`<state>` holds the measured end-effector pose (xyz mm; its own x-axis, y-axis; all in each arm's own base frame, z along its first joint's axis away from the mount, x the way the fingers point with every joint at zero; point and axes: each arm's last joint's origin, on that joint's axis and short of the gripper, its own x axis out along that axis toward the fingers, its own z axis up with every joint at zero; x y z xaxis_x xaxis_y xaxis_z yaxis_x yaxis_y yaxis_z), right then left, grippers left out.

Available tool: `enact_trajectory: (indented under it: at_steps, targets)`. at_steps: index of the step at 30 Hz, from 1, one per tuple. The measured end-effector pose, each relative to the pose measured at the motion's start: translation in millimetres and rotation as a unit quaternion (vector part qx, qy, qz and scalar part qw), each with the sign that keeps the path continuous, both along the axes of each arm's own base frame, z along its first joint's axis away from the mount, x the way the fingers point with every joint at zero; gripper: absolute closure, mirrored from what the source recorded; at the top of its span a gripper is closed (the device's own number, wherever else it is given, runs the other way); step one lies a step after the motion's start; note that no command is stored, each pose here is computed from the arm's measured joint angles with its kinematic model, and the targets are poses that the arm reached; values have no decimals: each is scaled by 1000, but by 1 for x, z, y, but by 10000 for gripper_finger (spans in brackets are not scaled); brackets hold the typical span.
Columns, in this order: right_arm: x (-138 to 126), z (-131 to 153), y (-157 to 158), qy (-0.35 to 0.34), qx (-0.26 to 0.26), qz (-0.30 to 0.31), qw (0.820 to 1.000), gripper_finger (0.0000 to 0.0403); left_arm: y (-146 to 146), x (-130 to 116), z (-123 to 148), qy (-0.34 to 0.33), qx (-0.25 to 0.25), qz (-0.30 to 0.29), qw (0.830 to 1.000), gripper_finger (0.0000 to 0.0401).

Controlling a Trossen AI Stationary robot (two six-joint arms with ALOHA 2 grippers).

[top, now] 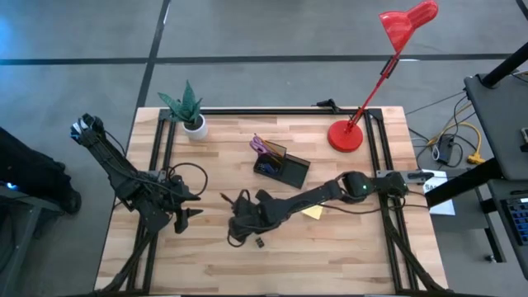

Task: Pick and place office supplies into organizer
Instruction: Put the black pen into the desk organizer

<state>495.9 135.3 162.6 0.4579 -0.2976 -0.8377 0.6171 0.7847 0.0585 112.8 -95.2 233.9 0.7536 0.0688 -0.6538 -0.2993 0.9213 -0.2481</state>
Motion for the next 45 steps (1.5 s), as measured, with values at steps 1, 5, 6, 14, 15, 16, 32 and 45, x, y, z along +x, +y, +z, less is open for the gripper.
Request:
enact_trajectory:
  at_steps: [1,5,6,14,15,16,32,45]
  targets:
    - [1,1,-1,-5,-3,-6,1000,389,0,0,0,1,1,0,1000,205]
    - [1,3,-1,-6,-9,-4,1000,390,2,-2,-2,15,41,-23,999,205]
    - [1,4,0,-3,-12,5,1000,390,3,-2,-2,20,54,-31,998,205]
    - [2,10,0,12,-37,71,997,390,10,3,-4,46,202,-114,972,205]
    - [2,11,1,14,-36,79,996,390,10,6,-5,48,223,-127,965,205]
    - [2,11,1,16,-38,86,995,390,10,9,-6,49,243,-139,959,205]
    - [3,18,1,17,-57,125,990,390,12,46,-34,82,287,-211,931,205]
    - [5,25,2,4,-59,132,990,390,14,59,-44,105,285,-218,928,224]
